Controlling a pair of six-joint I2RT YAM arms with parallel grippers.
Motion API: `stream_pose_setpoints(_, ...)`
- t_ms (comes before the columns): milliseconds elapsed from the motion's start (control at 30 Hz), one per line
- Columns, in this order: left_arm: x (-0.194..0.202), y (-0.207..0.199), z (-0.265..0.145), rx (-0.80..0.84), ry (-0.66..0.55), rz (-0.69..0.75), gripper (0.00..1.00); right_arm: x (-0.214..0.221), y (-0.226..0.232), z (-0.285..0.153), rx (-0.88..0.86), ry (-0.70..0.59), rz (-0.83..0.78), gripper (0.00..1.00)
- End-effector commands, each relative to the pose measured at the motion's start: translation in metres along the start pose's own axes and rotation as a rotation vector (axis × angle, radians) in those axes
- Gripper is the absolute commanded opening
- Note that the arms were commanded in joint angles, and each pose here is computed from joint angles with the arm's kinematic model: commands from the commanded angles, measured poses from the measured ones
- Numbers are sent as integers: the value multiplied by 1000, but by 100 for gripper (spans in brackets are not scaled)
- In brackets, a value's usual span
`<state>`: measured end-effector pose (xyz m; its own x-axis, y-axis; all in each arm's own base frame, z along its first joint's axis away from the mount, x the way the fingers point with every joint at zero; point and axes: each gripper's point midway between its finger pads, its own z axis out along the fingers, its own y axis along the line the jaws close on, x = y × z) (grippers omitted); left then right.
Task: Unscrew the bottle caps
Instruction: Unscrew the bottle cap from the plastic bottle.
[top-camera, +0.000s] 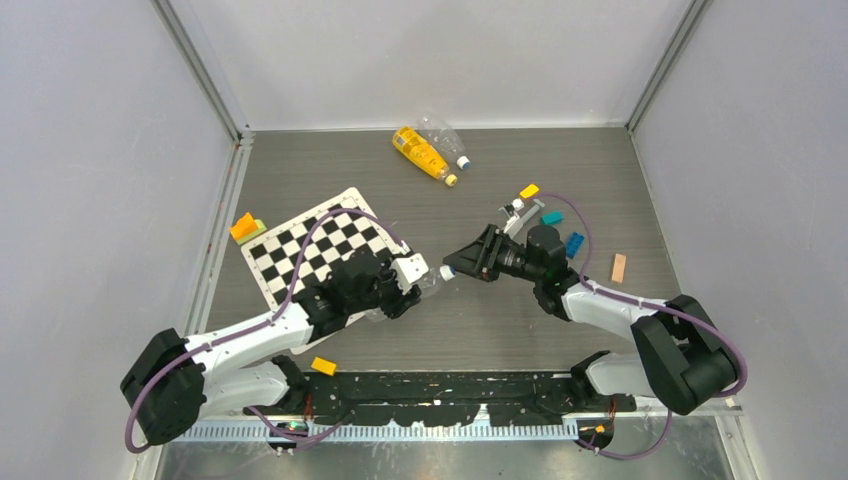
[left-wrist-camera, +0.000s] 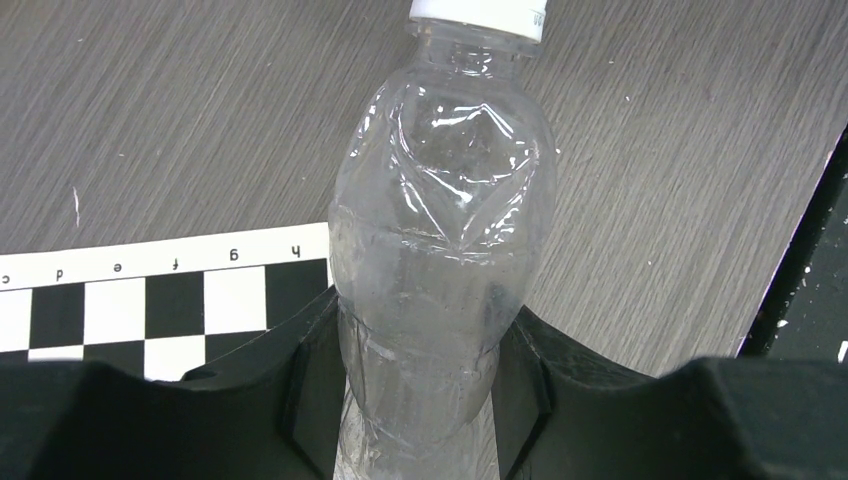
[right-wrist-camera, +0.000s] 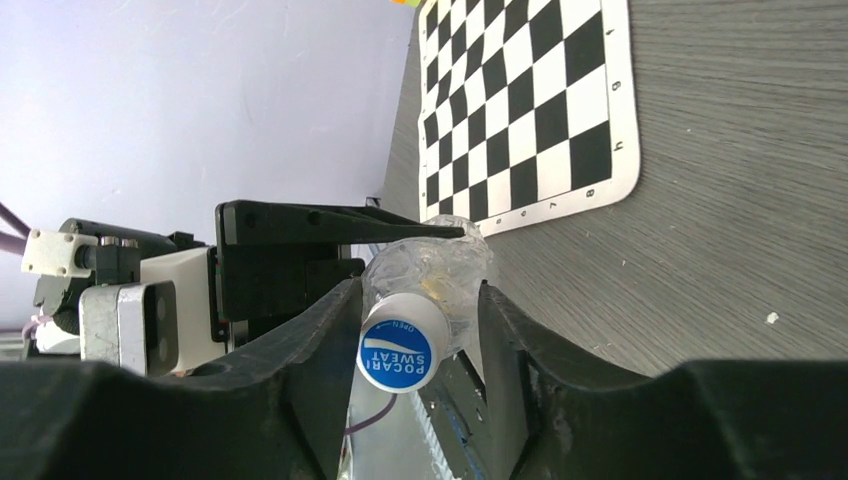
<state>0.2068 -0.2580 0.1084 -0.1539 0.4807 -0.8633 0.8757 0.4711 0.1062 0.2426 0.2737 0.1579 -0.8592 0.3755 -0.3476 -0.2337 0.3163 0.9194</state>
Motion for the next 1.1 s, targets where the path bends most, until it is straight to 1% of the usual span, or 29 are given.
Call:
stream_pose_setpoints(0,-27,9,-1,-42,-96,28,16,-6,31,0,-114,2,-62,55)
stream_pose_setpoints(100,-25,10,0,-46,-87,29,16,-5,30,-1,-105,4,-71,56)
stream_pose_setpoints(300,-25,10,0,-51,-85,21,16,-1,26,-4,-84,21,-89,55)
stream_pose_setpoints(433,-26,9,0,-45,-88,19,16,1,27,-6,-78,26,-102,52)
stream_pose_setpoints(767,-24,11,1,-49,-66,23,17,3,31,-8,-93,37,-124,58)
stream_pose_setpoints(867,-23,10,3,-44,-56,22,17,4,33,-10,-101,40,-136,58)
stream_pose_setpoints(1067,-26,9,5,-32,-65,23,17,2,31,-9,-88,37,-132,54)
